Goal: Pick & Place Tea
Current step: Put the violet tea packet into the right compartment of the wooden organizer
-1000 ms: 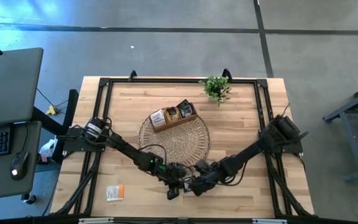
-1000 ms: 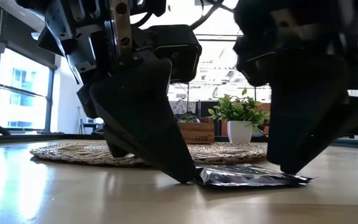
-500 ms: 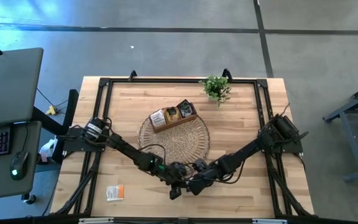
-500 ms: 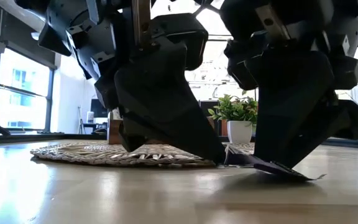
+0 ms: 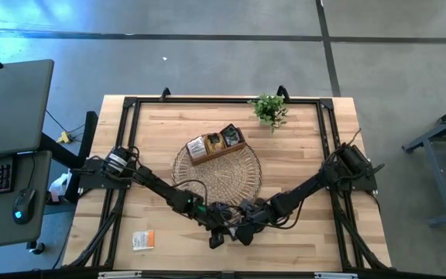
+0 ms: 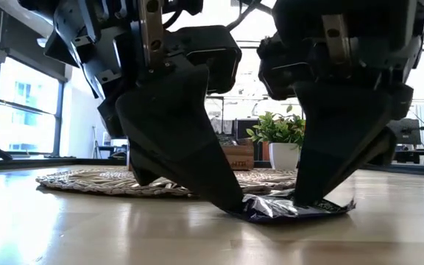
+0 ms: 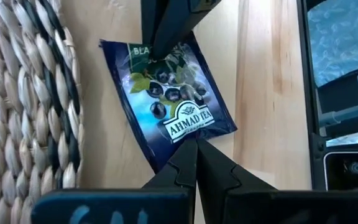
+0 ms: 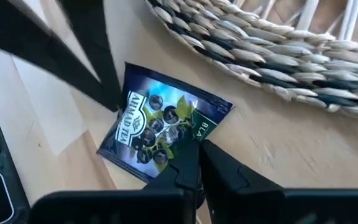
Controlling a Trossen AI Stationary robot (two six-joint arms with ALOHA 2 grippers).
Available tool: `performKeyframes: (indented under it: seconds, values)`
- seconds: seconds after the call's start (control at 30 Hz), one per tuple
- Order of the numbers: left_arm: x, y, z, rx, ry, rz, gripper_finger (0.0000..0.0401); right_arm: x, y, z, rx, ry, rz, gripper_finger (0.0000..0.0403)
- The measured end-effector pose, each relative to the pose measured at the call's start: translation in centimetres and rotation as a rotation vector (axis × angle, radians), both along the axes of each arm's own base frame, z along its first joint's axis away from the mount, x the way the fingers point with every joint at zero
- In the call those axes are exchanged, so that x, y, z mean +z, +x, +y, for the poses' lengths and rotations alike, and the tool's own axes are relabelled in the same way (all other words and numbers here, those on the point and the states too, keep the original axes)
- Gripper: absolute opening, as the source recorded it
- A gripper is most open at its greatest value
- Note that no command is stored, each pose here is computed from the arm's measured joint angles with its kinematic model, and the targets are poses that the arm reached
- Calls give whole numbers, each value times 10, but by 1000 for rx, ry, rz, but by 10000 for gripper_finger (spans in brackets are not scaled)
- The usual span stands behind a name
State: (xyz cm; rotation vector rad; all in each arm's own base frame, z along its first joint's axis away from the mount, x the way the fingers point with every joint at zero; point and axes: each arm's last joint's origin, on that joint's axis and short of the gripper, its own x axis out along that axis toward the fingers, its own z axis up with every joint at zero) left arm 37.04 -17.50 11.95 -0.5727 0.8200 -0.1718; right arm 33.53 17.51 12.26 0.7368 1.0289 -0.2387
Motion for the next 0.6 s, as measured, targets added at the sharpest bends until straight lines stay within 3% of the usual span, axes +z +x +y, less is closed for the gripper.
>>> performKeyframes:
  seconds: [0.17,0.33,0.43,0.5,0.6]
  values:
    - [-1,-1,0,0,6,13,0,7,-3,-1,83,-48,-9,4]
    - [-1,-1,0,7,-5,16,0,39,-18,-14,116,-242,-22,3]
    - [-1,-1,0,6,-7,21,0,64,-28,-24,228,-513,-77,4]
    - [-1,-1,0,1,-10,23,0,78,-32,-29,408,-789,-97,4]
    - [4,-3,1,-6,-11,34,0,91,-29,-41,507,-1219,-54,2]
